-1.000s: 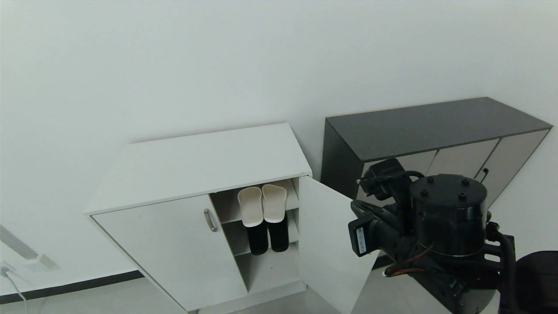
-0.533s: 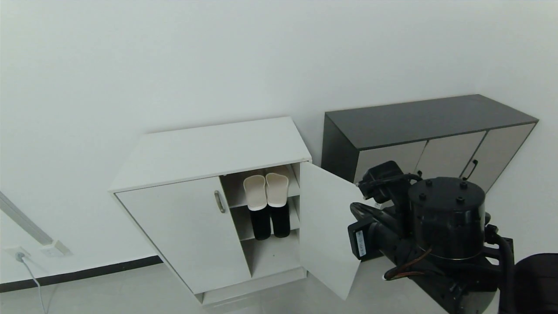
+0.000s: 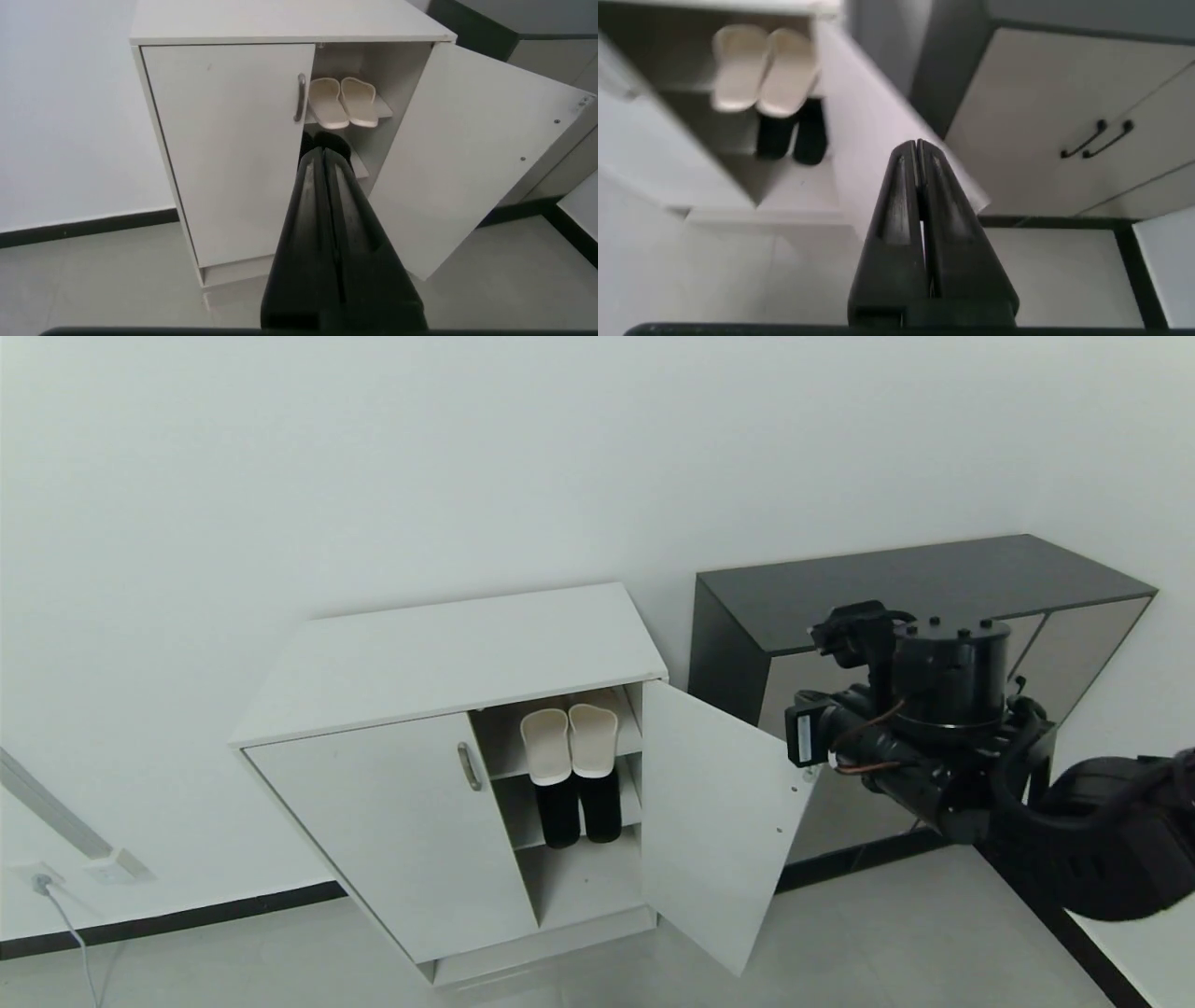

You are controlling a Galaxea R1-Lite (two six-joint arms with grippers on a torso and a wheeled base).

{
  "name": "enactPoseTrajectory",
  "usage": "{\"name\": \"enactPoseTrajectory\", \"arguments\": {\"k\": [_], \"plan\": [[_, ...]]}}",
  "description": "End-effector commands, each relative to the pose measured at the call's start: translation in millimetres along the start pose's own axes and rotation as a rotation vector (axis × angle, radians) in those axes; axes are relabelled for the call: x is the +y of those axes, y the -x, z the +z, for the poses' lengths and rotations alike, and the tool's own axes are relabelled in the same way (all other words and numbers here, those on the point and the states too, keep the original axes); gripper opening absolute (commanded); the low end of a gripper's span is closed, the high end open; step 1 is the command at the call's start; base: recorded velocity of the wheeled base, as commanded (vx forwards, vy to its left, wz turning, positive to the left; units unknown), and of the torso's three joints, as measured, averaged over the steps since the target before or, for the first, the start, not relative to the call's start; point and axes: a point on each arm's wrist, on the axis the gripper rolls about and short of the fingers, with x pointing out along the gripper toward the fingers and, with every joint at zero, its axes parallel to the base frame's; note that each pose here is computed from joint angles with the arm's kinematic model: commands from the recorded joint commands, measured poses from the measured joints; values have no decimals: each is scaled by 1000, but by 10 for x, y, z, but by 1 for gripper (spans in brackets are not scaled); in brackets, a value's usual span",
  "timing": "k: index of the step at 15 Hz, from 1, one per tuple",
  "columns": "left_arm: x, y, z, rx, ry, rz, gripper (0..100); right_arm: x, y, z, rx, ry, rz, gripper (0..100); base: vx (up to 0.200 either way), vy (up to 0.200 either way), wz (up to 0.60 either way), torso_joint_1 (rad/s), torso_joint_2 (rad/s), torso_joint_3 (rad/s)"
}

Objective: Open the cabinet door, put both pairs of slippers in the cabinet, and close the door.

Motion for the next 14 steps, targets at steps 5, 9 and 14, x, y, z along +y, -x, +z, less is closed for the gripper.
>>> {"name": "enactPoseTrajectory", "arguments": {"k": [5,9,14], "plan": [[0,-1,0,1,0,0,0,-151,-640,-61,96,-81,-20,0,0,0,0,0,0,0],[0,-1,0,1,0,0,0,-186,-896,-288,112,-123,-13,0,0,0,0,0,0,0],[0,-1,0,1,0,0,0,-225,-1092,-489,107,-134,-30,0,0,0,0,0,0,0]]}}
